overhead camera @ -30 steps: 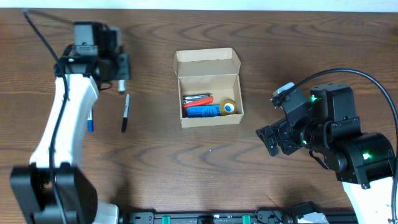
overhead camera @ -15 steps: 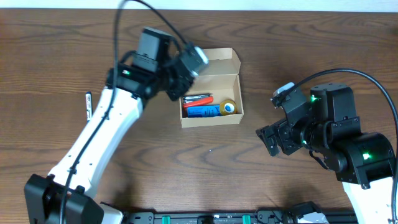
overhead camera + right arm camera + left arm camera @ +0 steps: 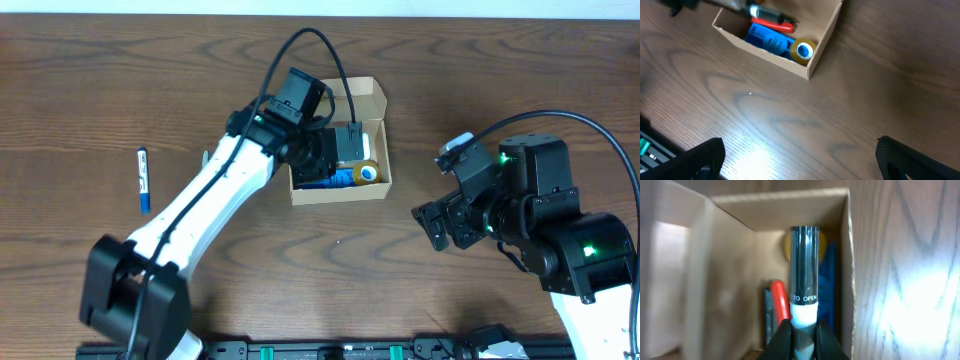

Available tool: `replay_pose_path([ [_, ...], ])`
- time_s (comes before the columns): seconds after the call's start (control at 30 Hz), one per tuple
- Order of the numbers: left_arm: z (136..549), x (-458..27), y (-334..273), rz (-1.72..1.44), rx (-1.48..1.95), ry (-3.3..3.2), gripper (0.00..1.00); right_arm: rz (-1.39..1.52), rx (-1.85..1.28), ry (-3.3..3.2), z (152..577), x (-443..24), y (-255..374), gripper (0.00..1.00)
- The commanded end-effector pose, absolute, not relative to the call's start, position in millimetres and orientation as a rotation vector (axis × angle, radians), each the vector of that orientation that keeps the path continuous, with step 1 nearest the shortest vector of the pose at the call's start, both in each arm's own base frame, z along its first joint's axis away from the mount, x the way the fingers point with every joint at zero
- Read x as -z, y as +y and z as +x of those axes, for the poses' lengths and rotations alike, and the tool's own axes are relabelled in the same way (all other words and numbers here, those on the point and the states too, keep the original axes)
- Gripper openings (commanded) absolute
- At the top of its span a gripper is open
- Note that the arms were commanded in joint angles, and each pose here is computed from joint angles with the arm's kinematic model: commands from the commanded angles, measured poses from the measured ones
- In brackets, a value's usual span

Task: Pack container
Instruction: 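Carry the white marker into the box and lower it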

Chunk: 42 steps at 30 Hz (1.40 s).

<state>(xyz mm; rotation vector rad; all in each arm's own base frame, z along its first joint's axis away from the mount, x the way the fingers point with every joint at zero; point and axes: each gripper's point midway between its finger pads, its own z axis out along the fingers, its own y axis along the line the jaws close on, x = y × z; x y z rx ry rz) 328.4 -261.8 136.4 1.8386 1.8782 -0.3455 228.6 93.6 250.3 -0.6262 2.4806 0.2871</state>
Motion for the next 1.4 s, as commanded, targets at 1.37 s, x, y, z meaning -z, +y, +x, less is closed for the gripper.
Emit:
replay_pose_path([
  [1.37, 326.0, -82.1, -287.1, 2.030, 0.273, 1.830, 0.06, -0.608, -0.297, 2.484, 228.8, -251.2, 93.2, 0.99],
])
